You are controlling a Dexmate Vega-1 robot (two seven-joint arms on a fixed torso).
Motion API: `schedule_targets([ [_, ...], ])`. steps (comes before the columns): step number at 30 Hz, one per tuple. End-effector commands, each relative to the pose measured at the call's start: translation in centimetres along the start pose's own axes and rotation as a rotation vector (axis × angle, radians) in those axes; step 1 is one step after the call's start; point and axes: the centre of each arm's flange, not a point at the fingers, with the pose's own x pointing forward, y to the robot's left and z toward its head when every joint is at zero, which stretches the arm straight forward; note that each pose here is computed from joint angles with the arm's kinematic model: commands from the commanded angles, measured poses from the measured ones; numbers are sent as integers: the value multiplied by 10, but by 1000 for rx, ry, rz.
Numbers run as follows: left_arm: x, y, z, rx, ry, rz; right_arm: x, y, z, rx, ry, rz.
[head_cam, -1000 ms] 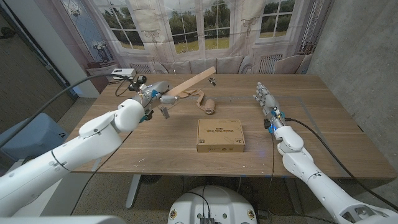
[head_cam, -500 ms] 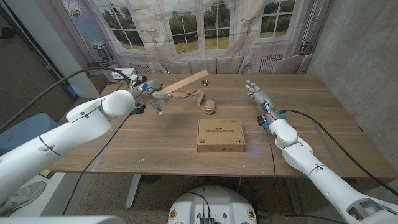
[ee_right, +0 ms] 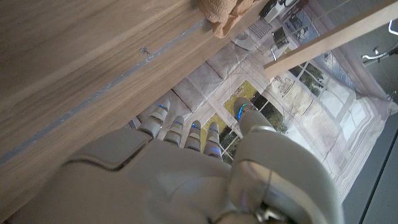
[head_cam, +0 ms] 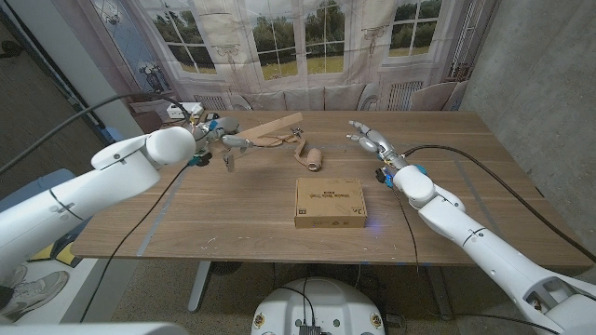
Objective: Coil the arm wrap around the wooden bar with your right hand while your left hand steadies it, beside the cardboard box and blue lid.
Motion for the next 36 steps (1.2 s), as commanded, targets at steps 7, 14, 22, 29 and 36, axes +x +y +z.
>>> schedule_targets([
  [7,-20,18,4,67,-5,86,31,25,26,-426,110,224],
  [14,-26,20,4,68,-16,104,39,37,35,-503,123,284],
  [22,-30,21,-1,50,-21,116,48,52,45,-574,121,357],
  [29,-31,20,-4,46,-16,108,56,64,52,-586,102,412],
  [36,-30,17,-5,37,-18,98,62,77,58,-634,96,452],
])
